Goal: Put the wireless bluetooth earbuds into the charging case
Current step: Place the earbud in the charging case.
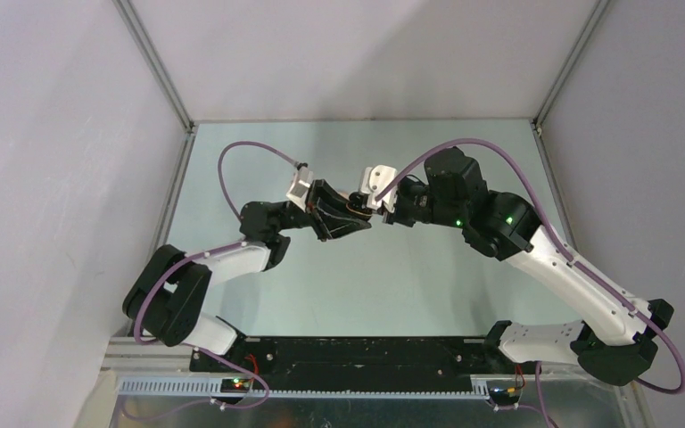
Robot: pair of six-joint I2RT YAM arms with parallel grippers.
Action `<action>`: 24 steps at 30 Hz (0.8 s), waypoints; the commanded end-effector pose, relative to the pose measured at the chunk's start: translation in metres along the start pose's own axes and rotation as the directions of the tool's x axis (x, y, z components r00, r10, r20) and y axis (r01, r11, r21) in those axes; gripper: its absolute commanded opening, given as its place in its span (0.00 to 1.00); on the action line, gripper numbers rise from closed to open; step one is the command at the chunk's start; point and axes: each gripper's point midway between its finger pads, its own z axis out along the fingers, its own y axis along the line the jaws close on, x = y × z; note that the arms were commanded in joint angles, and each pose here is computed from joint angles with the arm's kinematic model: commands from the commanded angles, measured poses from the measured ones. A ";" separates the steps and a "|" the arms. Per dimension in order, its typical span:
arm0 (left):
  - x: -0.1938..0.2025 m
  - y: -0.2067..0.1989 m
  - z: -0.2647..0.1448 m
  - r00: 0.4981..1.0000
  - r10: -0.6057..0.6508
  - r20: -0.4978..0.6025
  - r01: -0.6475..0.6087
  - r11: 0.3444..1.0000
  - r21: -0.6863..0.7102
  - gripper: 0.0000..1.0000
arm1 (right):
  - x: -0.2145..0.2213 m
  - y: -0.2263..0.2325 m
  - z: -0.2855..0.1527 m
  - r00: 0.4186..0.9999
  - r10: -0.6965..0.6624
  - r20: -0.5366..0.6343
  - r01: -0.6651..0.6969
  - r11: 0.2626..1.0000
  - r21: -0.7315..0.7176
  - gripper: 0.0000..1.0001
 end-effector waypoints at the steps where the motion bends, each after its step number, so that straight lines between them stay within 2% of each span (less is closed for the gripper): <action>1: -0.025 -0.007 0.001 0.990 0.117 0.074 -0.117 0.993 -0.003 0.01 | -0.004 -0.009 -0.001 0.999 0.049 0.003 -0.050 0.997 0.056 0.08; 11: -0.027 -0.005 -0.001 0.988 0.133 0.078 -0.132 0.991 -0.015 0.02 | -0.009 0.001 0.007 0.999 0.050 -0.004 -0.050 0.999 0.018 0.06; 24: -0.032 0.016 -0.005 0.995 0.050 0.092 -0.042 0.995 -0.091 0.03 | -0.008 0.022 0.011 0.999 -0.052 -0.016 0.051 0.997 -0.054 0.06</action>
